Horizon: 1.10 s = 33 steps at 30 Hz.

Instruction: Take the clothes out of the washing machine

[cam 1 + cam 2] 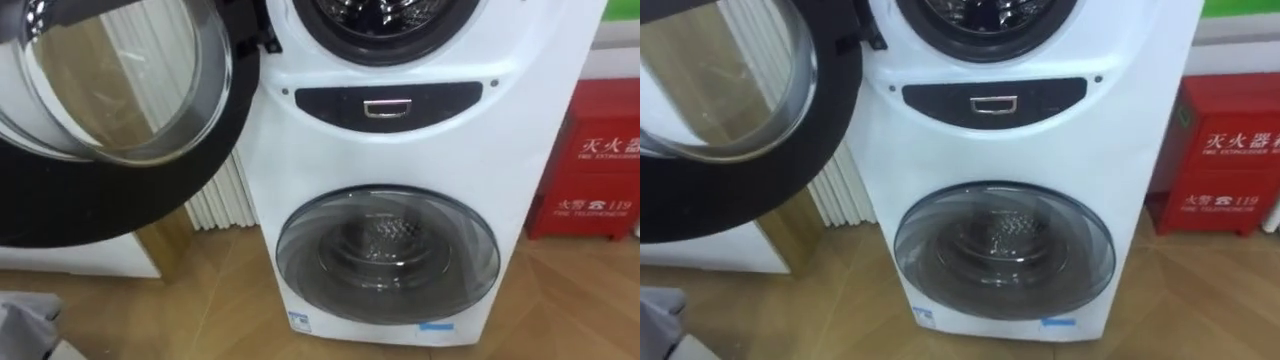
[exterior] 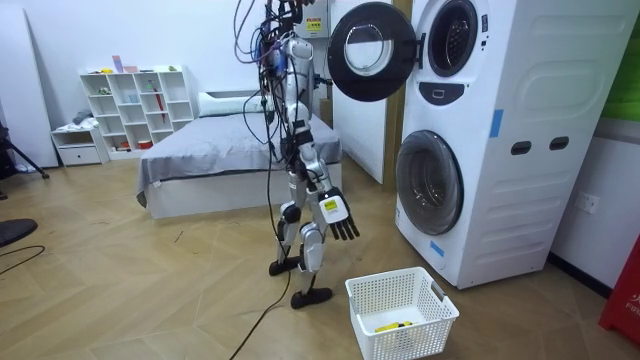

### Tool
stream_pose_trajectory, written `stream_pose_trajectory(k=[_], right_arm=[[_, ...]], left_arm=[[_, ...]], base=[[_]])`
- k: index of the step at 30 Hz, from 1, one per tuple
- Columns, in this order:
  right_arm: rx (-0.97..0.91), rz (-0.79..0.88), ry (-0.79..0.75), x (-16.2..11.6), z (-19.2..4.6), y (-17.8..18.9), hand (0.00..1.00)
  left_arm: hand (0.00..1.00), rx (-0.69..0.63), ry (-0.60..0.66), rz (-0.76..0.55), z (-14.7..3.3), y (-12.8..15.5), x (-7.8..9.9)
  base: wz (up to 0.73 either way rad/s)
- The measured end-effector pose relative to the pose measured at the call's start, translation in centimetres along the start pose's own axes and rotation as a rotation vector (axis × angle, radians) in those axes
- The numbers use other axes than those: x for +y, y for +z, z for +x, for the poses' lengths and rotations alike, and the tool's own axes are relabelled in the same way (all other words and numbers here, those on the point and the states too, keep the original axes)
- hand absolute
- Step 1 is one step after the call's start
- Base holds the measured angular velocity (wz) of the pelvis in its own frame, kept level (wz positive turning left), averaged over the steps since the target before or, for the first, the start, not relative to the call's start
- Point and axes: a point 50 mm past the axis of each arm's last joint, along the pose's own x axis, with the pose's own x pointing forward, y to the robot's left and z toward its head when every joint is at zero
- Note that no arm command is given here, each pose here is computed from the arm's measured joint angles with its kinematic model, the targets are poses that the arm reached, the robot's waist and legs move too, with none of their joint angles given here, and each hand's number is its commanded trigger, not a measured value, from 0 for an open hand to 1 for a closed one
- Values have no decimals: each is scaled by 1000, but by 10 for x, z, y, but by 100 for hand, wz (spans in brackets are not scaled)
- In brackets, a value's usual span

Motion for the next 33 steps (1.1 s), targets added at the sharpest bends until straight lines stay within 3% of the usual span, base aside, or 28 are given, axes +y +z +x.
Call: stream_pose_trajectory(k=[7, 16, 26, 33], right_arm=[[-3, -34, 23, -1, 0, 3, 0], [-22, -105, 50, 1, 0, 11, 0], [-101, -117, 76, 8, 1, 31, 0], [-65, -140, 117, 14, 2, 27, 0]], left_arm=[[0, -234, -8, -60, 7, 68, -23], [0, -405, 14, -102, 4, 122, -46], [0, -418, -159, -101, 0, 132, -83], [0, -324, -274, -162, -5, 105, -104]], base=[[5], [3], [8], [4]])
